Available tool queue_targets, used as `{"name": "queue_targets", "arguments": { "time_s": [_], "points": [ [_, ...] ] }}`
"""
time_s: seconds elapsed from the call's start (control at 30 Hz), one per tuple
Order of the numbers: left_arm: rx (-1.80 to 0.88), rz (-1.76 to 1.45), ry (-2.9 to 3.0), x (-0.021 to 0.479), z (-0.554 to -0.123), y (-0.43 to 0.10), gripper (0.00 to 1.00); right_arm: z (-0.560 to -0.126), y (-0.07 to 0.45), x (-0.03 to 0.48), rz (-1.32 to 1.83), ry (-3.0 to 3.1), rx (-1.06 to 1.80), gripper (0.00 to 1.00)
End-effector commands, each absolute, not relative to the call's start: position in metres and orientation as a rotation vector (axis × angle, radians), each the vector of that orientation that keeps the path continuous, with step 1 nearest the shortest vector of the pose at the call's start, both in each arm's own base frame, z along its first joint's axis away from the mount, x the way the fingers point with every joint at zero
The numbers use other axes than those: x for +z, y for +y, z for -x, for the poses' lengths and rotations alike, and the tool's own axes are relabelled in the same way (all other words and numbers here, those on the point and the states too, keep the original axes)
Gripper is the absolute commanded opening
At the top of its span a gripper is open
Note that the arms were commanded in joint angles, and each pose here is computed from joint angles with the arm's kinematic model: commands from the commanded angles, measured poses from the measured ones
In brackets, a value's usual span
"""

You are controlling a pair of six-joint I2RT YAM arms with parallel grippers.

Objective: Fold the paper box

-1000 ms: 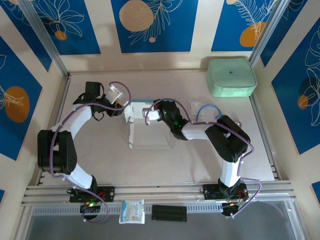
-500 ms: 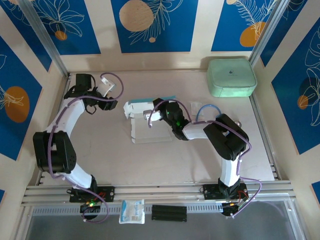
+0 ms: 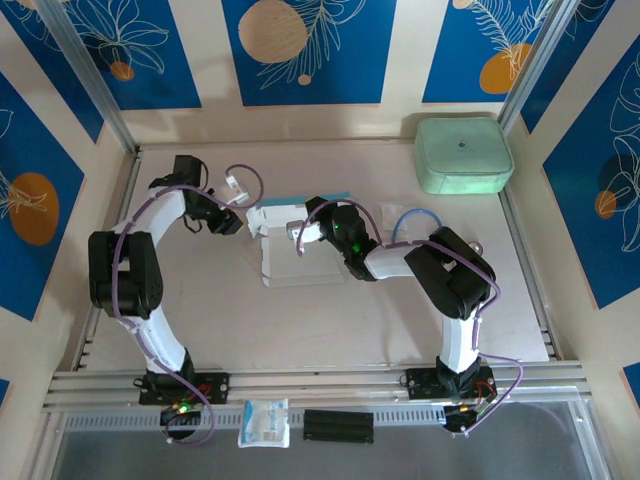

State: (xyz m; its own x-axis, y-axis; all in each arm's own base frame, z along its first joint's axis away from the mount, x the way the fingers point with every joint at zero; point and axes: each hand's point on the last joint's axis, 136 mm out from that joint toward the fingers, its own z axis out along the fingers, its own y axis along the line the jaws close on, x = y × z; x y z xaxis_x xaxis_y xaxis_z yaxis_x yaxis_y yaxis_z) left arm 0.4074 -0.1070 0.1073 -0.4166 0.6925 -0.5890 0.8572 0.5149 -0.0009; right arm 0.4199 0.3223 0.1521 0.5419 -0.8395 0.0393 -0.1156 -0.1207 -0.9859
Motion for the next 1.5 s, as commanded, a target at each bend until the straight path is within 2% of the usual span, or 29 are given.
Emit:
{"name": "queue_targets", "arguments": {
  "time_s": [0.0, 0.2, 0.4, 0.53, 0.77, 0.97, 1.03, 1.13, 1.47],
  "points": [
    [-0.513, -1.308, 2.152, 0.110, -0.405, -0.130, 0.41, -0.417, 0.326, 0.152, 1.601, 0.813, -0.738, 0.00],
    [-0.565, -1.326, 2.117, 0.112, -0.401, -0.146, 0.28, -0.417, 0.329, 0.153, 1.597, 0.818, -0.727, 0.00],
    [-0.646, -1.260, 2.103, 0.125, -0.401, -0.165, 0.21, -0.418, 0.329, 0.153, 1.592, 0.824, -0.723, 0.00],
    [-0.682, -1.241, 2.083, 0.130, -0.398, -0.180, 0.21, -0.418, 0.328, 0.154, 1.586, 0.830, -0.722, 0.00],
    [-0.559, -1.143, 2.136, 0.122, -0.419, -0.184, 0.22, -0.415, 0.329, 0.154, 1.588, 0.834, -0.712, 0.00],
    [-0.467, -1.097, 2.183, 0.103, -0.432, -0.180, 0.30, -0.411, 0.332, 0.151, 1.598, 0.827, -0.704, 0.00],
    [-0.438, -1.176, 2.192, 0.094, -0.426, -0.177, 0.35, -0.410, 0.332, 0.152, 1.600, 0.826, -0.704, 0.00],
    [-0.423, -1.239, 2.198, 0.092, -0.417, -0.168, 0.36, -0.409, 0.331, 0.152, 1.605, 0.832, -0.699, 0.00],
    [-0.651, -1.123, 2.076, 0.127, -0.413, -0.180, 0.39, -0.409, 0.331, 0.147, 1.612, 0.844, -0.687, 0.00]
  ]
}}
